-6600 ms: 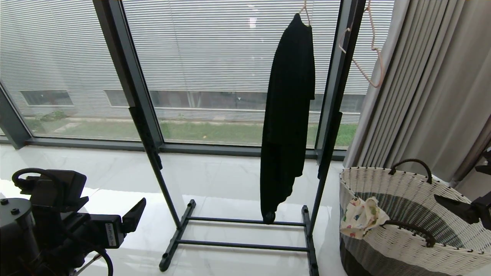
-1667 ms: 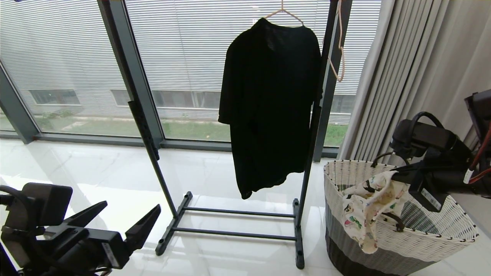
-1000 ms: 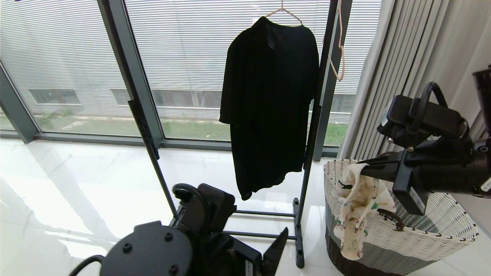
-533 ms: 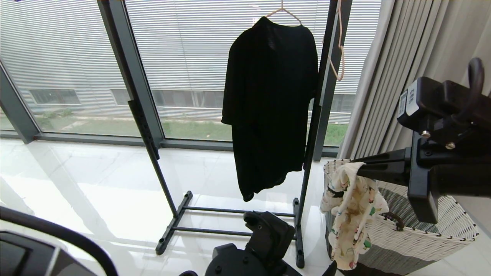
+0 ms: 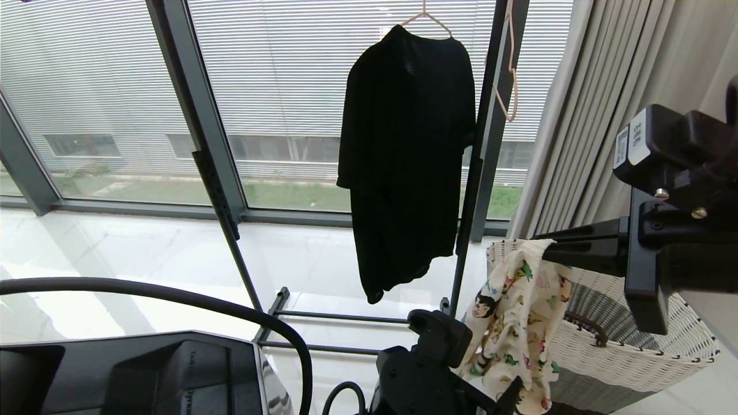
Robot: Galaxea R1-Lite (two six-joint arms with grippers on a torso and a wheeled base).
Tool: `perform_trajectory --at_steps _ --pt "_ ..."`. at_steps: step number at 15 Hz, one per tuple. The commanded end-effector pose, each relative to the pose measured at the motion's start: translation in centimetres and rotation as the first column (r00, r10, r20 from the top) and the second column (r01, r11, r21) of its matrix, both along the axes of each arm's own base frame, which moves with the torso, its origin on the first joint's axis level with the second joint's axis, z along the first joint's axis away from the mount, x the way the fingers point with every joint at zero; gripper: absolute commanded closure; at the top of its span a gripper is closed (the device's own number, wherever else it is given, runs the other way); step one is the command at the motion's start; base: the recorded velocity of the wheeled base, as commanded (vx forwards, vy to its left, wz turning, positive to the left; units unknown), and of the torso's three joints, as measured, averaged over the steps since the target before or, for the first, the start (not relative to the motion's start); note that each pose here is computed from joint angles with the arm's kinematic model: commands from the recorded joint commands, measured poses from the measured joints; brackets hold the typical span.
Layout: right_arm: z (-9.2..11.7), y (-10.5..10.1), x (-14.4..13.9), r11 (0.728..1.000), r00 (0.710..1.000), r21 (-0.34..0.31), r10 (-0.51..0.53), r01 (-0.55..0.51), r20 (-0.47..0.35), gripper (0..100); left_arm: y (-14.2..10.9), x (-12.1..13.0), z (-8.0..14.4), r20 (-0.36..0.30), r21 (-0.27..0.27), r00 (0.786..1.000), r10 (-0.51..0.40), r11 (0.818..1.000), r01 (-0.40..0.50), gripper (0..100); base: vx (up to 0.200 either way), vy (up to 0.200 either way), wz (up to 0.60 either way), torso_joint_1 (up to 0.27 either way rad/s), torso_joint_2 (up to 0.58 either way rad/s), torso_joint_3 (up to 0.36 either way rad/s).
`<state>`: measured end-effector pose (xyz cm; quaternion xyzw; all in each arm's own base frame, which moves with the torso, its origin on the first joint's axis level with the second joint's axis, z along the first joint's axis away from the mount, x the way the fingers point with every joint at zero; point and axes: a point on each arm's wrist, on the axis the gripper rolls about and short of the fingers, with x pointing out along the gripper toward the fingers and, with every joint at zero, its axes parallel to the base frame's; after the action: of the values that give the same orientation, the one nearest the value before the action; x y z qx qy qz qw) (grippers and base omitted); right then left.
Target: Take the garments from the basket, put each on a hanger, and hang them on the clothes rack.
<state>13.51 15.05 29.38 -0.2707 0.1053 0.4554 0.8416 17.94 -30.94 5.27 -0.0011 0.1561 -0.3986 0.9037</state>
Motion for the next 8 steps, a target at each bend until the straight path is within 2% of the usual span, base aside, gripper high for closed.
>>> perform_trajectory --at_steps 1,5,7,8 --pt "-0.1 0.1 0.1 1.000 1.000 -0.004 0.002 -0.002 -0.005 100 -0.1 0.1 -0.7 -0.009 0.014 1.000 0.003 1.000 -0.003 0 0.000 0.000 0.00 0.000 0.00 0.000" --pt "-0.3 0.4 0.2 1.000 1.000 -0.008 0.014 -0.014 -0.012 100 0.3 0.2 -1.1 -0.017 0.033 1.000 0.010 0.999 -0.009 0 0.000 0.000 0.00 0.000 0.00 0.000" --pt "-0.3 0.7 0.0 0.999 0.999 -0.004 0.037 -0.037 -0.014 100 1.3 -0.6 -1.9 0.006 0.120 1.000 -0.026 0.992 0.025 0 0.000 0.000 0.00 0.000 0.00 0.000" --pt "-0.1 0.8 -0.2 0.999 0.999 -0.001 0.048 -0.048 -0.011 100 1.9 -1.0 -2.1 0.040 0.135 0.997 -0.070 0.989 0.064 0 0.000 0.000 0.00 0.000 0.00 0.000"
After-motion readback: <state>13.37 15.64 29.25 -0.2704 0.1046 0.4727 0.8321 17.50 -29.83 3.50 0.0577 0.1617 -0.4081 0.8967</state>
